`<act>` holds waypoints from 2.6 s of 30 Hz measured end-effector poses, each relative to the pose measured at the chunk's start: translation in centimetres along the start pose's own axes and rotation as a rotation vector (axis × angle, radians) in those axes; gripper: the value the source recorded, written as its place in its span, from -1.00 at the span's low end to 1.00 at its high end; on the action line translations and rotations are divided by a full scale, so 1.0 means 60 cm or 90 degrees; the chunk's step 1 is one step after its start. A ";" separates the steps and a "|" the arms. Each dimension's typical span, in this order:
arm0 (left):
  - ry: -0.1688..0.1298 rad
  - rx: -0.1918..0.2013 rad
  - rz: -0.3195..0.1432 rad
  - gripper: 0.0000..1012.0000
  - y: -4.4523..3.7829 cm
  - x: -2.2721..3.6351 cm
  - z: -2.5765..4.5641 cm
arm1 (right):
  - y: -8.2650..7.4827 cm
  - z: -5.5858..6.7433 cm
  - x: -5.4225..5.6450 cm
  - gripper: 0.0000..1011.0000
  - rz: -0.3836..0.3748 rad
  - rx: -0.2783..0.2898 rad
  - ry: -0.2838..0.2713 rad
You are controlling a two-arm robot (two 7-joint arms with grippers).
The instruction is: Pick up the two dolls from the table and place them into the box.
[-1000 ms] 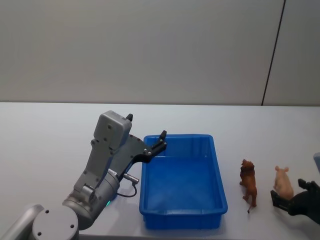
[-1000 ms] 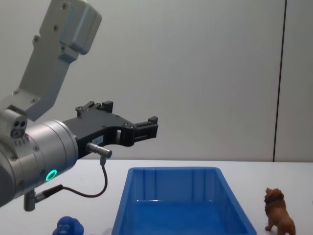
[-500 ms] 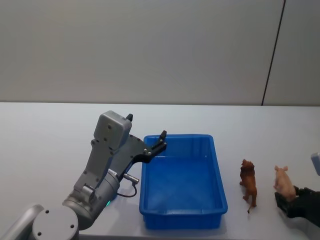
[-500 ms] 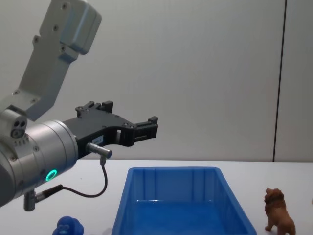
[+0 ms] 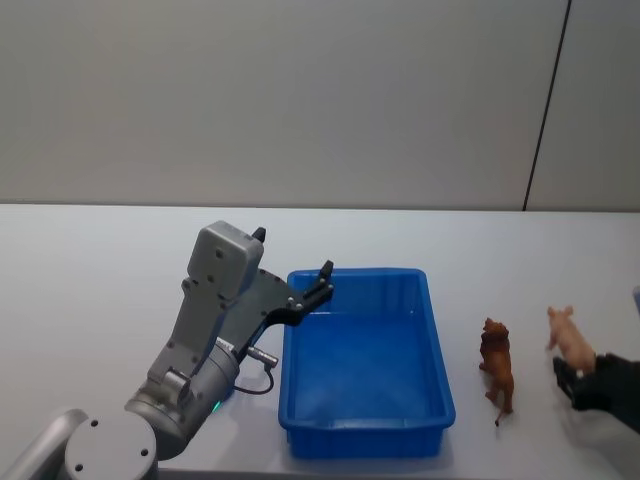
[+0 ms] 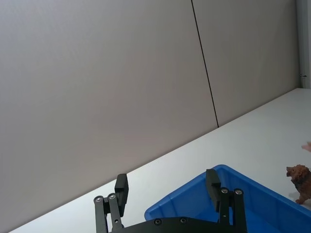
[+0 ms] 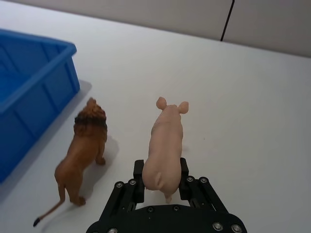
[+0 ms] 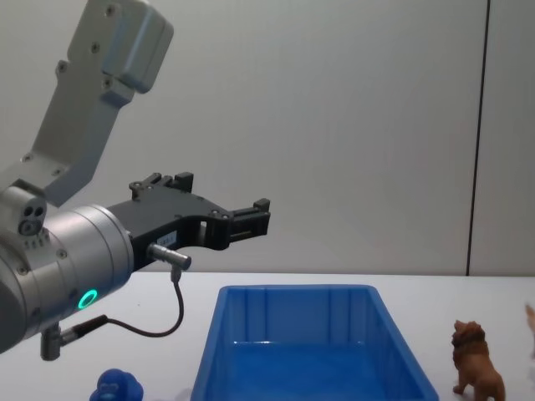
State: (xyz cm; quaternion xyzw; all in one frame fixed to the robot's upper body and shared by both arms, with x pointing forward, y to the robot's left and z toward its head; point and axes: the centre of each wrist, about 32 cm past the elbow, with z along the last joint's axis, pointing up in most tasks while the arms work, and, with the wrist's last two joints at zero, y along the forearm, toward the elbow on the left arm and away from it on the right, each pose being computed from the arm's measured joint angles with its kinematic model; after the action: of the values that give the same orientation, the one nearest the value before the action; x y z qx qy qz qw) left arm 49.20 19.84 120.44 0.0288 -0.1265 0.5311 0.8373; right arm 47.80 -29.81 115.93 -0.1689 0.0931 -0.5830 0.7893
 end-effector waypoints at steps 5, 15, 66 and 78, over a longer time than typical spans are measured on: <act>0.000 0.000 0.000 0.98 0.000 0.0000 0.000 | -0.001 0.014 -0.004 -0.28 0.003 0.038 0.004; 0.000 0.000 0.000 0.98 0.000 0.0000 0.000 | -0.004 0.054 -0.021 -0.28 0.043 0.116 0.003; 0.000 0.000 0.000 0.98 0.000 0.0000 0.000 | 0.027 0.125 -0.167 0.98 0.215 0.101 -0.046; 0.000 0.000 0.000 0.98 0.000 0.0000 0.000 | 0.028 0.118 -0.116 0.98 0.157 0.096 -0.023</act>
State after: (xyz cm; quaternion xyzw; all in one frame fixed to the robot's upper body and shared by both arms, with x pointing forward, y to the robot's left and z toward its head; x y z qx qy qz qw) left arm 49.20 19.84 120.44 0.0288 -0.1265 0.5311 0.8373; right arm 49.60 -21.61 121.48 -0.1070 0.0550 -0.4836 0.8670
